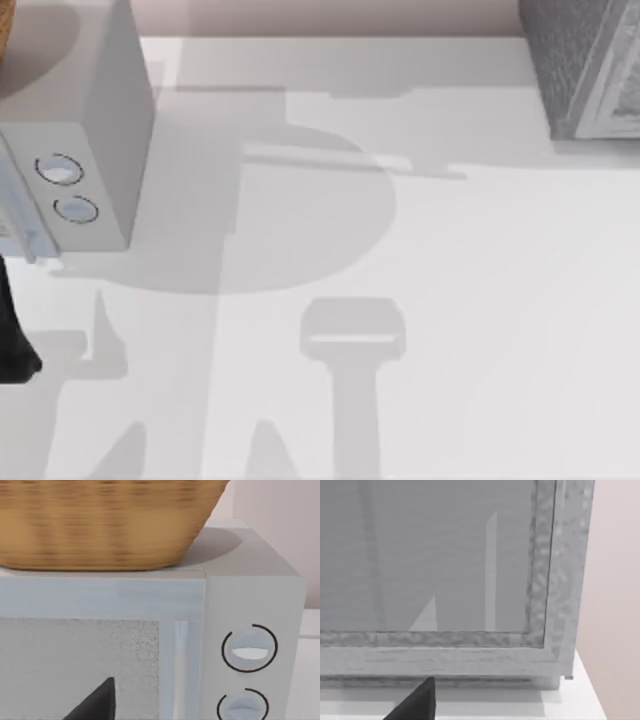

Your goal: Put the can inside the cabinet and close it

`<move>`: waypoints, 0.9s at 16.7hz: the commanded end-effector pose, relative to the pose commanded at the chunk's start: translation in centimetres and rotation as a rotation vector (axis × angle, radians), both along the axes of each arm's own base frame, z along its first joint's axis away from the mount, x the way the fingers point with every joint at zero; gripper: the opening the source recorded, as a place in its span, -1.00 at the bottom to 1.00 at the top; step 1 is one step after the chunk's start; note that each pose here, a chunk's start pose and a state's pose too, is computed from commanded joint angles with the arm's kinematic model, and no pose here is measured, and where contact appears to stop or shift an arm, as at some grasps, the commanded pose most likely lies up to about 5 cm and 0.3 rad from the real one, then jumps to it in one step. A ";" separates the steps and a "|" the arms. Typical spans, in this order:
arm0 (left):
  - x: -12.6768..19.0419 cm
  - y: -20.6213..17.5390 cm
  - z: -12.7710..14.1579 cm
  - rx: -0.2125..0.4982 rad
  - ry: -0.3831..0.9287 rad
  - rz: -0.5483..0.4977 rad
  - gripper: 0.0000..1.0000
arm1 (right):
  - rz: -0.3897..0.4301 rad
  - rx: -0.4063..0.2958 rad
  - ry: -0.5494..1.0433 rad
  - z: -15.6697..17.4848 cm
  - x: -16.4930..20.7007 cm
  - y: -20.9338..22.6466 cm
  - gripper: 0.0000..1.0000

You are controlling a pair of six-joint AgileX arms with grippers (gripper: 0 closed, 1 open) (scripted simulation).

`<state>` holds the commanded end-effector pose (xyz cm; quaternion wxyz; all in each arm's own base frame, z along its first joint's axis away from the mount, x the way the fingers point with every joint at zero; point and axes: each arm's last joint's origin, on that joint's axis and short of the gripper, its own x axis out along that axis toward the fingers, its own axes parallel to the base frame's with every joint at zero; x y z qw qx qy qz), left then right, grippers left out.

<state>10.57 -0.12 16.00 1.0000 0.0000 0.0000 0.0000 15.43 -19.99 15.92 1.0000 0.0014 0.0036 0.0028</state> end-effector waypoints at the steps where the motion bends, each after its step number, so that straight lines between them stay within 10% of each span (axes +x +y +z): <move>1: 0.0 0.0 0.0 0.000 0.000 0.000 1.00 | 0.000 0.000 0.000 0.0 0.0 0.0 1.00; 8: 0.0 0.0 0.0 0.000 0.000 0.000 1.00 | 0.000 0.000 0.000 4.6 2.0 -3.4 1.00; 15: 0.0 0.0 0.0 0.000 0.000 0.000 1.00 | 0.000 0.000 0.000 17.0 3.8 -6.4 1.00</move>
